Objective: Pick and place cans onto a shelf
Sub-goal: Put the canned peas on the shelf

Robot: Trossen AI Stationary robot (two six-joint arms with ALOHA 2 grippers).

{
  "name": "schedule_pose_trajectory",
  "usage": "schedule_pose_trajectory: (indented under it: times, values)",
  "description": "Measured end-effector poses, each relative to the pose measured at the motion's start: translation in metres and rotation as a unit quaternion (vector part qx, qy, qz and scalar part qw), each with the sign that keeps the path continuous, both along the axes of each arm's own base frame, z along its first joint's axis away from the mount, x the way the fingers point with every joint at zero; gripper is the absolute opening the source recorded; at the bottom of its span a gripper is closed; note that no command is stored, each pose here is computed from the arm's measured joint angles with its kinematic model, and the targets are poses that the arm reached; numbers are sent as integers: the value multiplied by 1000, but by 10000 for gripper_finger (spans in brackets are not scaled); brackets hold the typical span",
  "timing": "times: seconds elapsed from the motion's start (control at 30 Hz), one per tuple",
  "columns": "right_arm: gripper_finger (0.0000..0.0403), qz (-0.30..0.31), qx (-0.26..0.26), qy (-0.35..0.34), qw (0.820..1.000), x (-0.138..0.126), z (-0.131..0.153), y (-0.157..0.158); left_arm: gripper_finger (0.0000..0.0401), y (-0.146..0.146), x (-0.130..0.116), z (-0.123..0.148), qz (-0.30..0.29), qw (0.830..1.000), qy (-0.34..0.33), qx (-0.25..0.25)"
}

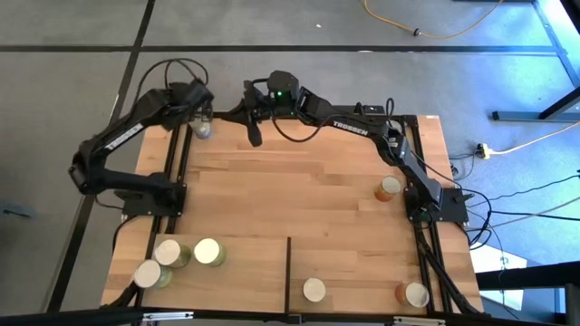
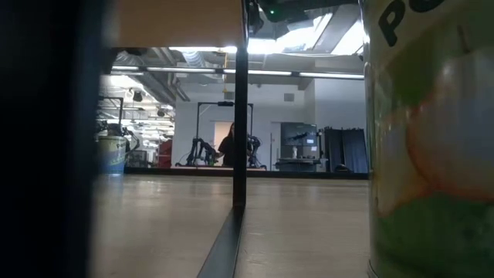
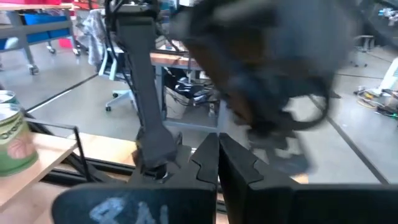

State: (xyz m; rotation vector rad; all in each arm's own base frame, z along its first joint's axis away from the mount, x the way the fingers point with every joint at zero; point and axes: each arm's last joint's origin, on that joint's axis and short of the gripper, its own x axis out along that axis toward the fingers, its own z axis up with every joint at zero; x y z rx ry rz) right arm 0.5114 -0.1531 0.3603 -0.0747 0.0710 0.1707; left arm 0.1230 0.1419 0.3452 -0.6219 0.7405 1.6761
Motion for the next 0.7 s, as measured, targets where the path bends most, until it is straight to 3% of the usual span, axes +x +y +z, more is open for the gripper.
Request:
schedule_pose_trajectory:
  times: [0.1,0.2,0.3,0.6,0.7]
  values:
    - [10,9,1,0,1000,0,0,0,0,21,5,-3,-3,999,-39,0]
    - [10,10,-1,0,1000,0,0,1,0,43,14,-3,-85,990,-116,-10]
    - [10,10,-2,-1,1000,-1,0,-1,0,61,13,-4,-111,979,-172,-18]
    - [10,27,3,-1,1000,-4,0,-10,0,83,-7,-38,-34,979,-133,-150]
    - [10,24,0,-5,1000,-5,1,-13,0,86,-6,-44,-31,979,-120,-160]
